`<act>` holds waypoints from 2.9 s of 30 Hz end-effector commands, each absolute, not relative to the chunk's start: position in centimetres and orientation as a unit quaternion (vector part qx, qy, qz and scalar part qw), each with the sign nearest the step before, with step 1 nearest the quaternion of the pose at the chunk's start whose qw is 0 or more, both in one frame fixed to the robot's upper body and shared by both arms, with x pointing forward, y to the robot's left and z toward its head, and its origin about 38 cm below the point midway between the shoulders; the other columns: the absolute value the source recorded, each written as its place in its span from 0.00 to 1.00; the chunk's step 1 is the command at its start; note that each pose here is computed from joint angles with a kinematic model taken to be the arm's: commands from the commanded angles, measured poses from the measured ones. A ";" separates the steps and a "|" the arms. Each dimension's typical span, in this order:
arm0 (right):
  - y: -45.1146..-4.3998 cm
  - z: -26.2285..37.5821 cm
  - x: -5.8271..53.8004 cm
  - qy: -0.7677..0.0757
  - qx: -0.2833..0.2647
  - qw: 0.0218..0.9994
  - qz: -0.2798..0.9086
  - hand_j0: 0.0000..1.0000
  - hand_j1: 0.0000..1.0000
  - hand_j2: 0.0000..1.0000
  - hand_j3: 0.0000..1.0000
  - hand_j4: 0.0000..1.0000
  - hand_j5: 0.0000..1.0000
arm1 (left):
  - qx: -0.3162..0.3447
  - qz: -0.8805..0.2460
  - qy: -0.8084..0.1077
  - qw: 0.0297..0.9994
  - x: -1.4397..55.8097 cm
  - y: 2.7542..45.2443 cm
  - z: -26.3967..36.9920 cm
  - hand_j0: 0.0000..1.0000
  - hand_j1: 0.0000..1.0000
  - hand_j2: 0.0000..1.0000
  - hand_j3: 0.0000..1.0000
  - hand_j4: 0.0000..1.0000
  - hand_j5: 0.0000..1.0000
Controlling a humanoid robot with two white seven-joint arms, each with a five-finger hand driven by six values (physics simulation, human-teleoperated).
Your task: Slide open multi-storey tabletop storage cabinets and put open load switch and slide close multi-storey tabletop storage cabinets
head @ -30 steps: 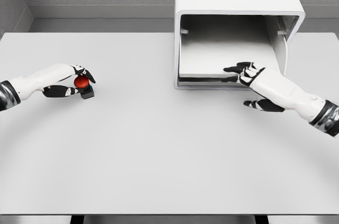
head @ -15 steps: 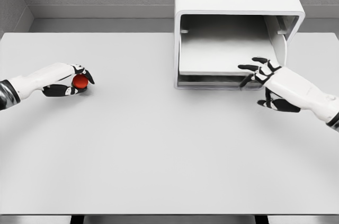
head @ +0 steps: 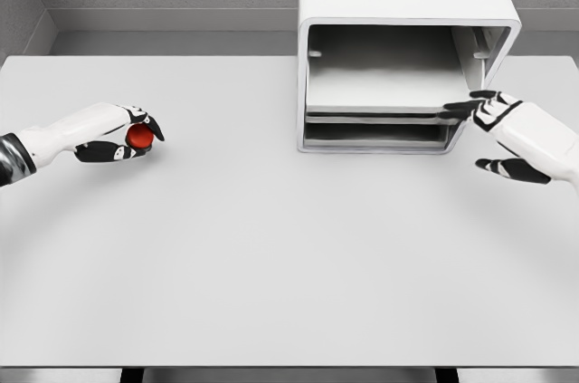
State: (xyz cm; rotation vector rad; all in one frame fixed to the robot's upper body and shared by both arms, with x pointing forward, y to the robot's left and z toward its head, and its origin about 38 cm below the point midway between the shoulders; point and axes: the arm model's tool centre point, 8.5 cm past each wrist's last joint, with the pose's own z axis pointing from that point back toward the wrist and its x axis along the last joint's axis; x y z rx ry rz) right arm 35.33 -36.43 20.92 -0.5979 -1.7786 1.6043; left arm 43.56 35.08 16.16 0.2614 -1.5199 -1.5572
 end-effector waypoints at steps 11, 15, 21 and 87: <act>-35.5 21.8 35.5 -0.685 -0.229 0.314 0.616 0.87 0.87 0.87 0.87 0.87 0.87 | 0.110 -0.629 -0.631 0.441 43.5 34.5 17.5 0.53 0.53 0.53 0.53 0.53 0.53; -35.0 21.8 35.6 -0.690 -0.226 0.310 0.614 0.83 0.83 0.83 0.83 0.83 0.83 | 0.110 -0.630 -0.634 0.434 43.4 34.1 17.8 0.53 0.53 0.53 0.53 0.53 0.53; -32.1 21.2 36.6 -0.700 -0.204 0.291 0.619 0.85 0.85 0.85 0.85 0.85 0.85 | 0.115 -0.623 -0.639 0.438 43.3 34.7 18.0 0.53 0.53 0.53 0.53 0.53 0.53; -31.2 19.9 34.6 -0.702 -0.188 0.291 0.623 0.99 0.99 0.99 0.99 0.99 0.99 | 0.139 -0.634 -0.696 0.308 40.8 30.0 25.5 0.53 0.53 0.53 0.53 0.53 0.53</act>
